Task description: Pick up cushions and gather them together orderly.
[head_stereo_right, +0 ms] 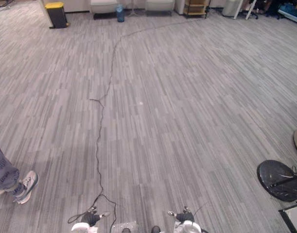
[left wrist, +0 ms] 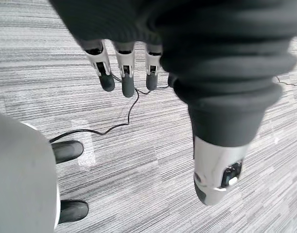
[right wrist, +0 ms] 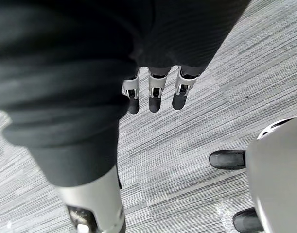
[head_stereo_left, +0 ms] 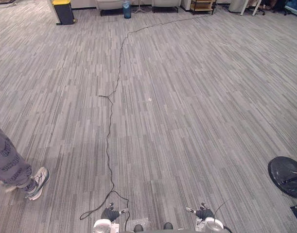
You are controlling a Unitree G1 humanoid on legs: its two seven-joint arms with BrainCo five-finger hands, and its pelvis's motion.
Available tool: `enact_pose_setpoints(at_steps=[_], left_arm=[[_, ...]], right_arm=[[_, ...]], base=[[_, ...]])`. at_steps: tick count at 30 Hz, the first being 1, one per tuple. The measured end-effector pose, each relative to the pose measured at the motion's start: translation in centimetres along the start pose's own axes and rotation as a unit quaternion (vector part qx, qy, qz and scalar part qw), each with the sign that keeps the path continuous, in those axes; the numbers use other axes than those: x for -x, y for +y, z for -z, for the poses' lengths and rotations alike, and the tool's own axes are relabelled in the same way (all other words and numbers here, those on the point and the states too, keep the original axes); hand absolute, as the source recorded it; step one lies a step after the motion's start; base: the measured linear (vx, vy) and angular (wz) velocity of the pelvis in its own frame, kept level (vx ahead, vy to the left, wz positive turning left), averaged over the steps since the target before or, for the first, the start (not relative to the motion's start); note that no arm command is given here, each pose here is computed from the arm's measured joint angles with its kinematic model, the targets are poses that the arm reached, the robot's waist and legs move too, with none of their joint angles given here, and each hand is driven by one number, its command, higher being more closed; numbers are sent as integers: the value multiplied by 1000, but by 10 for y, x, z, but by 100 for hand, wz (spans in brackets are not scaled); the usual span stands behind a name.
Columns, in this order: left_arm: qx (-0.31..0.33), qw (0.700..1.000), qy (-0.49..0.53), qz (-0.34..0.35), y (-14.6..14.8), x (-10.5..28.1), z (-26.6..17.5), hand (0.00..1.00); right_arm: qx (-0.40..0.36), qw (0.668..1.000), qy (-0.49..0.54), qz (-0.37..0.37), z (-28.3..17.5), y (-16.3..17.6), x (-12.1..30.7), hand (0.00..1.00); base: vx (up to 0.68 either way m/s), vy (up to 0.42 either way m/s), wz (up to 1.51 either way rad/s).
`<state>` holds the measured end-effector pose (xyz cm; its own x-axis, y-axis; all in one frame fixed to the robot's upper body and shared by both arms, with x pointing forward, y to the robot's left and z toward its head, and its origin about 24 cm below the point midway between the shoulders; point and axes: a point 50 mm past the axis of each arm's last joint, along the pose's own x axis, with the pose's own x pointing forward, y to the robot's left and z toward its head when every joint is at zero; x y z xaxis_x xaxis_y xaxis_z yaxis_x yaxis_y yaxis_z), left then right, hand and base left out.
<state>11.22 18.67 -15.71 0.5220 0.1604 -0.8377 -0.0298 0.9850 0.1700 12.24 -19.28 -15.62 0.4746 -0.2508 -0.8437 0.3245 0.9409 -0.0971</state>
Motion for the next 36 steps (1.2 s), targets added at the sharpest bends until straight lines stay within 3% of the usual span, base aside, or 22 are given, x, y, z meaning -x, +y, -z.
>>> enact_pose_setpoints(at_steps=[14,23,31,34,36], left_arm=[[50,998,-38,-8,2,-5,-26,0],[37,999,-40,-6,8,-6,-29,0],[31,998,-54,-3,10,-9,-40,0],[47,998,-30,11,-2,-8,-29,0],[95,995,-25,-3,-3,-5,-22,0]], right_arm=[[-40,999,-8,31,-9,-20,-3,0],[-47,999,0,9,-2,-6,-1,0],[-27,998,-52,-9,-31,-2,-5,0],[-30,998,-59,5,-37,-13,-6,0],[-53,998,-43,13,-26,-15,-5,0]], base=[[183,27,3],[491,236,-17],[473,-91,-3],[585,-250,-21],[692,-253,-56]])
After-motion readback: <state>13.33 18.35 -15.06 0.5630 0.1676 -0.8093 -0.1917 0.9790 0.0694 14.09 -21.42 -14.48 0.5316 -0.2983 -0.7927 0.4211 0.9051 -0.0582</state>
